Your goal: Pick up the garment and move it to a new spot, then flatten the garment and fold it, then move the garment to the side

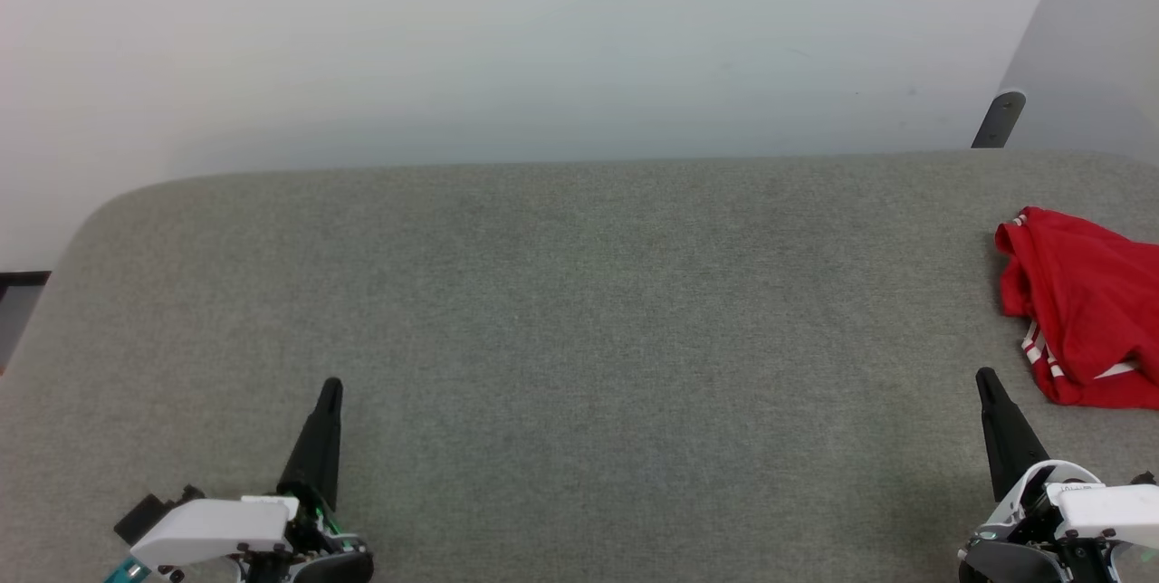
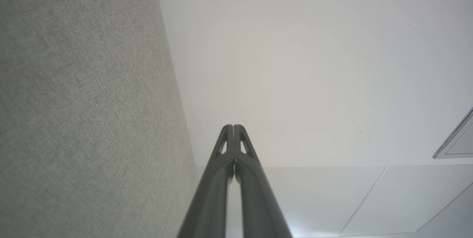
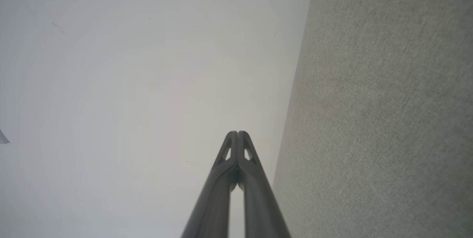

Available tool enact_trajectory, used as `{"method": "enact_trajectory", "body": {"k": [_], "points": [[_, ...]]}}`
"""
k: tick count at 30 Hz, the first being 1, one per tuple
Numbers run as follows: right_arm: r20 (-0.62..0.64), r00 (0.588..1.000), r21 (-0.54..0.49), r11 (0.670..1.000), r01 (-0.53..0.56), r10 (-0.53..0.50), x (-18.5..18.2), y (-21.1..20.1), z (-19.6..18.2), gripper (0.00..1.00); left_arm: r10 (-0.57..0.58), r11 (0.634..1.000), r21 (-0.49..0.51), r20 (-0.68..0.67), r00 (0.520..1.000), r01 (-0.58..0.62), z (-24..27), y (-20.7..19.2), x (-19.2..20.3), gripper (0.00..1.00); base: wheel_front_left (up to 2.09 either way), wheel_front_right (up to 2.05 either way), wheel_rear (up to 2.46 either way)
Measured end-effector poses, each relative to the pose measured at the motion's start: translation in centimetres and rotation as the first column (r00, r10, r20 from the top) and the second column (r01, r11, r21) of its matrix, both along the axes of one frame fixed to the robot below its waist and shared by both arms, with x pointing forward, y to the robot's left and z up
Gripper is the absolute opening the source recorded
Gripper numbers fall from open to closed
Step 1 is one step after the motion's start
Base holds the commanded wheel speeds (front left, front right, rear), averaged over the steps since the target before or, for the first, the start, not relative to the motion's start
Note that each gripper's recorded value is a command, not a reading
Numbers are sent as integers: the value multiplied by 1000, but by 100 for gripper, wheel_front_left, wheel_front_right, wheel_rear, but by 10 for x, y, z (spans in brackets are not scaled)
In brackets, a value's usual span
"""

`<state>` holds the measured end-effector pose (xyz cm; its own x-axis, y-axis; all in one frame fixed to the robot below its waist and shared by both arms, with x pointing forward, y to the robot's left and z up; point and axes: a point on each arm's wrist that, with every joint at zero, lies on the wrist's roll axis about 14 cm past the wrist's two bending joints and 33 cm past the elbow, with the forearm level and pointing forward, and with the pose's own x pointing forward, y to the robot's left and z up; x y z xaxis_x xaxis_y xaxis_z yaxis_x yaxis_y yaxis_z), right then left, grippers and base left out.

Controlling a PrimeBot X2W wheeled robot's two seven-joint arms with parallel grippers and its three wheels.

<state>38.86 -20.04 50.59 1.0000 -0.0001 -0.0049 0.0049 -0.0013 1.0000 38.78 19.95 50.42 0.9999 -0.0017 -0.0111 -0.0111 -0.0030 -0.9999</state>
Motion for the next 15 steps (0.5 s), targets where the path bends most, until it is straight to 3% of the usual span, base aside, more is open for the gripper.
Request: {"method": "enact_trajectory", "body": {"k": [15], "points": [[0,1000,0,1000,0,0,0,0,0,0,0,1000,0,0,1000,0,0,0,0,0,0,0,0]]}}
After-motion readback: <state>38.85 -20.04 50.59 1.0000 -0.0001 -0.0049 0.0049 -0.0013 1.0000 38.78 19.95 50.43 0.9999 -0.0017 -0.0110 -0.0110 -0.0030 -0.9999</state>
